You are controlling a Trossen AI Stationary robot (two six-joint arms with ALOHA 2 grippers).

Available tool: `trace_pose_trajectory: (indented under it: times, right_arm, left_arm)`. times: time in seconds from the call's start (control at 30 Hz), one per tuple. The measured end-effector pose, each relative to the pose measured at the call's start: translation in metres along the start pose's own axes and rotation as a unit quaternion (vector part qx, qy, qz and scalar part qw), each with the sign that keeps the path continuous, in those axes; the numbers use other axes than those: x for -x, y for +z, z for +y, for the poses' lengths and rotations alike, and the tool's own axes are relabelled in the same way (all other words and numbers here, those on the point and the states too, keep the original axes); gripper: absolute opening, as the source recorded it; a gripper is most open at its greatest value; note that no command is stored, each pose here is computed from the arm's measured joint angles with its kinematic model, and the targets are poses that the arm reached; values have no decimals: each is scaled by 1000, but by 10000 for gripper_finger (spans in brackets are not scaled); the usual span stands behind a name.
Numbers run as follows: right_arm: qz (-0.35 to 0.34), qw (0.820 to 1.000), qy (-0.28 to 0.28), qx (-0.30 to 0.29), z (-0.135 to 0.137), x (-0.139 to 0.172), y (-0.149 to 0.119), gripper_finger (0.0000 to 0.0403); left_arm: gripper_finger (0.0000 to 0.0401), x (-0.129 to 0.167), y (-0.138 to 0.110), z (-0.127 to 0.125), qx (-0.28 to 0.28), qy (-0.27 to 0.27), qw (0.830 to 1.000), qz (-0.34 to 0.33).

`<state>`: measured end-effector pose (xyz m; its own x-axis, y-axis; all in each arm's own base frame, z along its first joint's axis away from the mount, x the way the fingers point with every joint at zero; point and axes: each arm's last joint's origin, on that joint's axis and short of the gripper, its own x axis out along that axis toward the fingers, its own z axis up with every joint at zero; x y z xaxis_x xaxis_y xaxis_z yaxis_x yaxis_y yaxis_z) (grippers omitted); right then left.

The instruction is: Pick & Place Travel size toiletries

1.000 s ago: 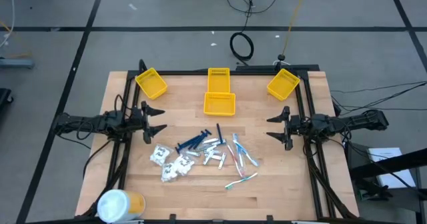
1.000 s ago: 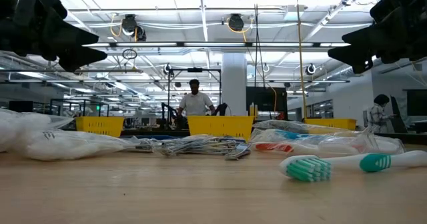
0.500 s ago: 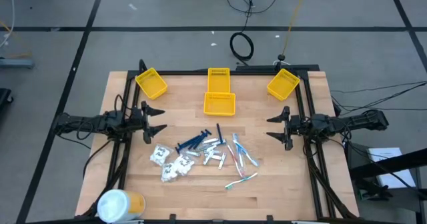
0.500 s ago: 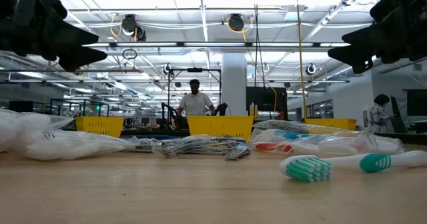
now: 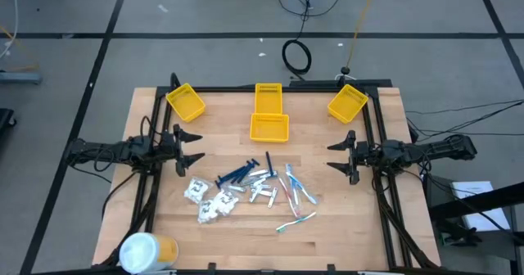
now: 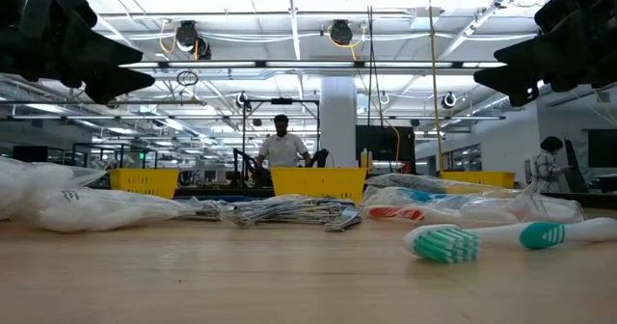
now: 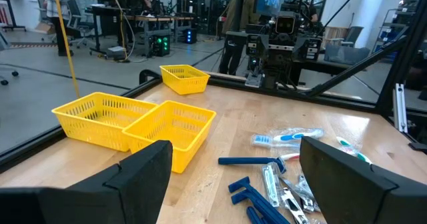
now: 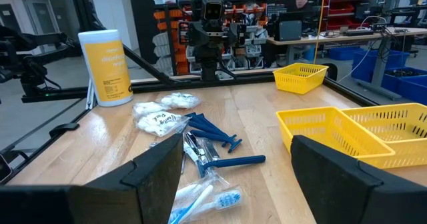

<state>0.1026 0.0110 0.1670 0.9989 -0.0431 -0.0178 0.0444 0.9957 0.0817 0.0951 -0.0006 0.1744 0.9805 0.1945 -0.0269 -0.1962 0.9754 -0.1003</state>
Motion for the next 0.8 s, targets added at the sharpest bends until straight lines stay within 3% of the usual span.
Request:
trace_pose_trajectory:
  times: [0.57, 0.67, 0.8]
  right_arm:
    - [0, 1000, 0, 6, 0, 0, 0, 263]
    - [-6, 984, -40, 175, -2, 0, 2, 263]
    - [11, 922, -70, 381, -4, 0, 3, 263]
  left_arm:
    - [324, 0, 0, 0, 0, 0, 1000, 0]
    - [324, 0, 0, 0, 0, 0, 1000, 0]
    - [324, 0, 0, 0, 0, 0, 1000, 0]
